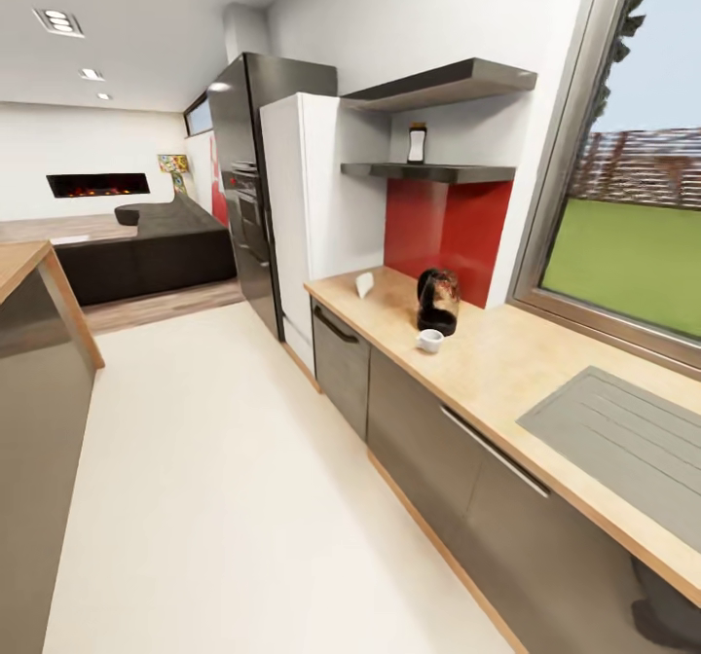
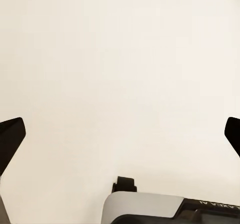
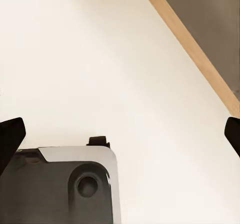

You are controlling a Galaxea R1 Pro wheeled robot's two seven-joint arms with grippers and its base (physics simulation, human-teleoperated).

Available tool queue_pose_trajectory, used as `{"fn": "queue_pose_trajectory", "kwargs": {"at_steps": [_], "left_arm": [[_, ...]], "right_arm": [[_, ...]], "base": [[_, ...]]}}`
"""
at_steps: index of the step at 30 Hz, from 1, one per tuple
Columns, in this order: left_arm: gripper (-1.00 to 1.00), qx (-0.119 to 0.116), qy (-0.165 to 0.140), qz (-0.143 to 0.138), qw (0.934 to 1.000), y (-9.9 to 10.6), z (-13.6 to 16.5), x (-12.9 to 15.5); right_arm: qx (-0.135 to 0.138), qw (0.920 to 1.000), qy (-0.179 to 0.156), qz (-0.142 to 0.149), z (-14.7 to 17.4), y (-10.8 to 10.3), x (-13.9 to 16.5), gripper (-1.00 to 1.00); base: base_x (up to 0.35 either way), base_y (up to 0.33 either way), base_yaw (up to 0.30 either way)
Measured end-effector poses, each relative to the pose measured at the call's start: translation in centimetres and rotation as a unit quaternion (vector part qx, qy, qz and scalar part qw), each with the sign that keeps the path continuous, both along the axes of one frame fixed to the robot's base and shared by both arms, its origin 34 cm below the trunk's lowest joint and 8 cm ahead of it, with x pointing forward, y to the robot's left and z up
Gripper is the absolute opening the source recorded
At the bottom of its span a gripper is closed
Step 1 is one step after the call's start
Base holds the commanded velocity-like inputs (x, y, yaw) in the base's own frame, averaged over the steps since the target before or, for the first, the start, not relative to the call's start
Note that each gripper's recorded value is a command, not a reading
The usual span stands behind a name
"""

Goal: Set up a coffee station on the kitchen countertop: keep the coffee maker on the countertop, move the bottle of coffee from the kitchen shelf to the counter next to the coffee maker, place a paper coffee filter on top of the coffee maker, put the saucer next to the coffee maker with the coffee cup on the saucer, and place the electric kettle next to the coffee maker.

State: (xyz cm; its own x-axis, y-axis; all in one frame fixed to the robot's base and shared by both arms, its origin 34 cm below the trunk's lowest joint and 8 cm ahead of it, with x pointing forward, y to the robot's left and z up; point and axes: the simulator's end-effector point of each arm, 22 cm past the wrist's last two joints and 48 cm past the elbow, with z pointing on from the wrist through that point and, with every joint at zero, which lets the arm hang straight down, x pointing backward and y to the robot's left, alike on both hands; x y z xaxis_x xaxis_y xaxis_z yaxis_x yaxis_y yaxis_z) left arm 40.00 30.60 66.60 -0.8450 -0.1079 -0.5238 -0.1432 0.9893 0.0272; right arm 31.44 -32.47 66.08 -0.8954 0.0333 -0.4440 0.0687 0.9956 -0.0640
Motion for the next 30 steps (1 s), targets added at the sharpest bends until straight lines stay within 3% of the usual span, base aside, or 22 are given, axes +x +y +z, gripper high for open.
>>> {"fn": "queue_pose_trajectory", "kwargs": {"at_steps": [30], "left_arm": [[1.0,0.0,0.0,0.002,1.0,0.07,-0.01,-0.06]], "right_arm": [[-0.001,1.0,0.001,-0.001,-0.03,-0.05,-0.07,1.0]], "base": [[0.336,0.108,0.0]]}}
